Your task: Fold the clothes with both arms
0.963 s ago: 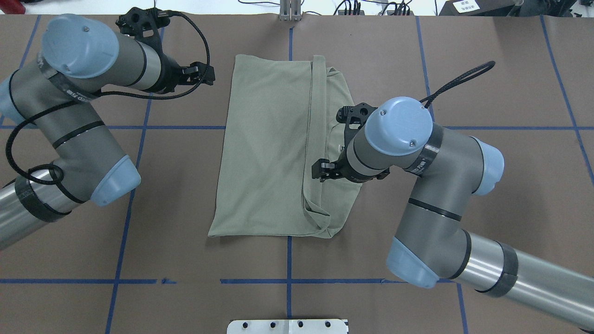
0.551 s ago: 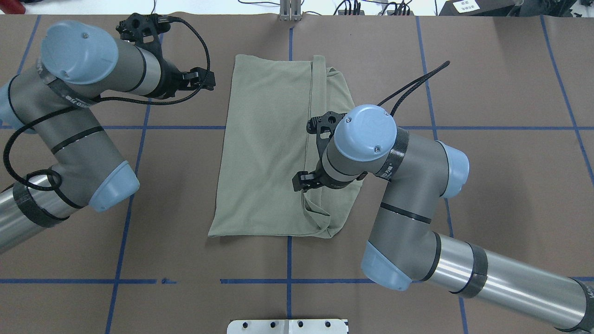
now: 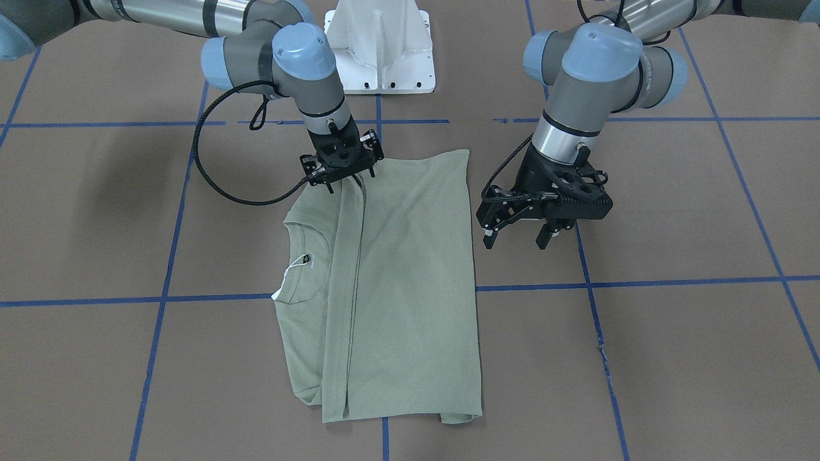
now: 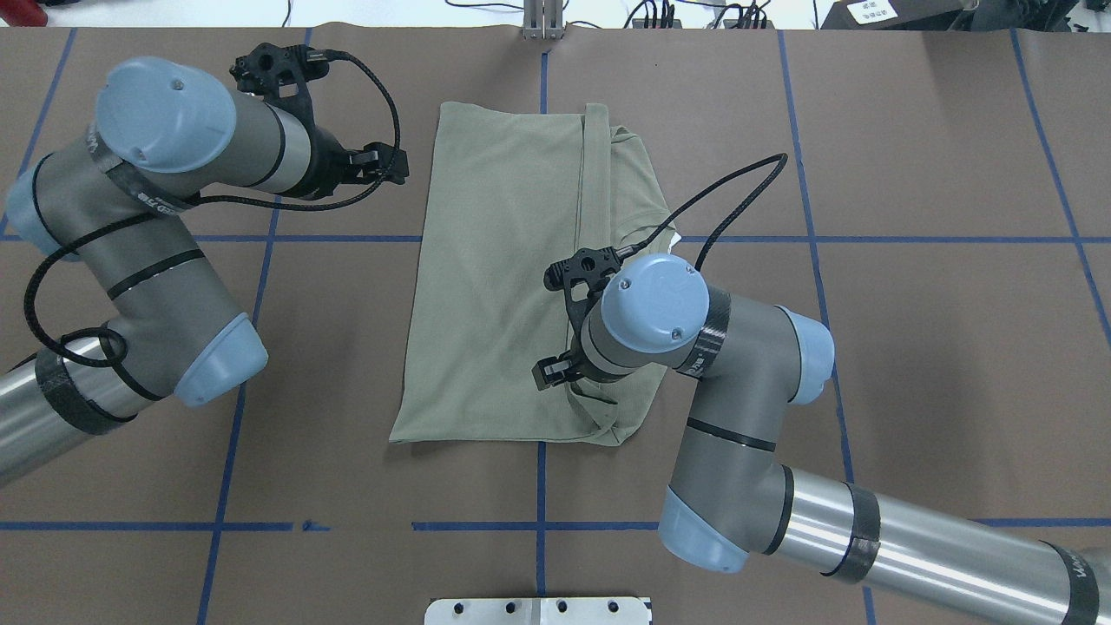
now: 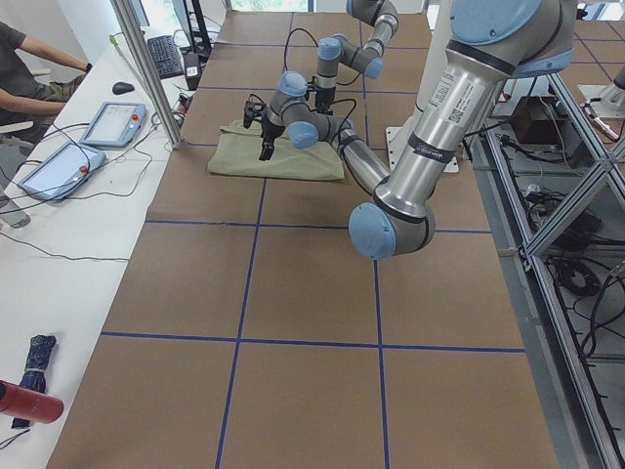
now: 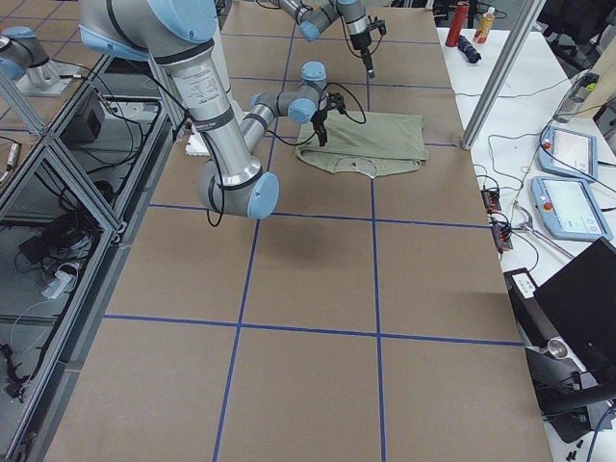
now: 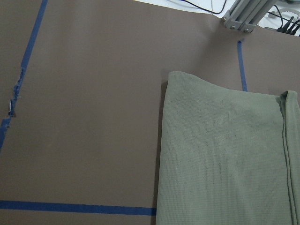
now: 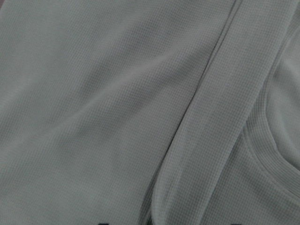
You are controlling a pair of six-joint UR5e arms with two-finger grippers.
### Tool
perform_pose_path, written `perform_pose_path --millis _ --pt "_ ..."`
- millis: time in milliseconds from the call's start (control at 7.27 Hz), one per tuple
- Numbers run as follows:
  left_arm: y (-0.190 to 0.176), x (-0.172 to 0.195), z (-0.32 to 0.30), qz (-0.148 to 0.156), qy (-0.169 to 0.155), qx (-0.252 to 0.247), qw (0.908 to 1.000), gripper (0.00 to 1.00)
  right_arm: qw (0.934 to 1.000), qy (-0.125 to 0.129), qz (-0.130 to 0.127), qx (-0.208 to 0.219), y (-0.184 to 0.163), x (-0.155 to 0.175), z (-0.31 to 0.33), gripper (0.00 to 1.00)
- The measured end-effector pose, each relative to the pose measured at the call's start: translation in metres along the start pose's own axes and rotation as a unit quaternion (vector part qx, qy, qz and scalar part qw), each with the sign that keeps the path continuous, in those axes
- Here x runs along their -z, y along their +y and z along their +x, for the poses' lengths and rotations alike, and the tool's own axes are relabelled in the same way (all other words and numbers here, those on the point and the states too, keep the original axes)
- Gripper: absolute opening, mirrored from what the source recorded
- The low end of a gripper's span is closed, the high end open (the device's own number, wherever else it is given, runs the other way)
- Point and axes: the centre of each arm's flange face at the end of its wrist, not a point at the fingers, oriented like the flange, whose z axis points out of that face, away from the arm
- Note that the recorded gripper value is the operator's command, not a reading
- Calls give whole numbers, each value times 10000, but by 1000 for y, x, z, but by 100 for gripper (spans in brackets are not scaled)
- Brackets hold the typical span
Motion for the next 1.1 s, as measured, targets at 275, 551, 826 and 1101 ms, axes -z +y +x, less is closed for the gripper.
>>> perform_pose_path --millis 275,551,826,1101 --pt "5 -3 -8 -37 -39 0 10000 100 9994 24 130 313 4 -6 -6 56" --pt "6 -5 -10 -49 -51 12 10000 100 9984 60 175 538 6 -8 -8 51" --pt "7 -6 -10 -58 -52 9 10000 100 9977 94 216 633 10 -9 -11 51" --pt "10 -8 -9 -81 -60 1 9999 100 9968 126 262 747 12 -9 -12 39"
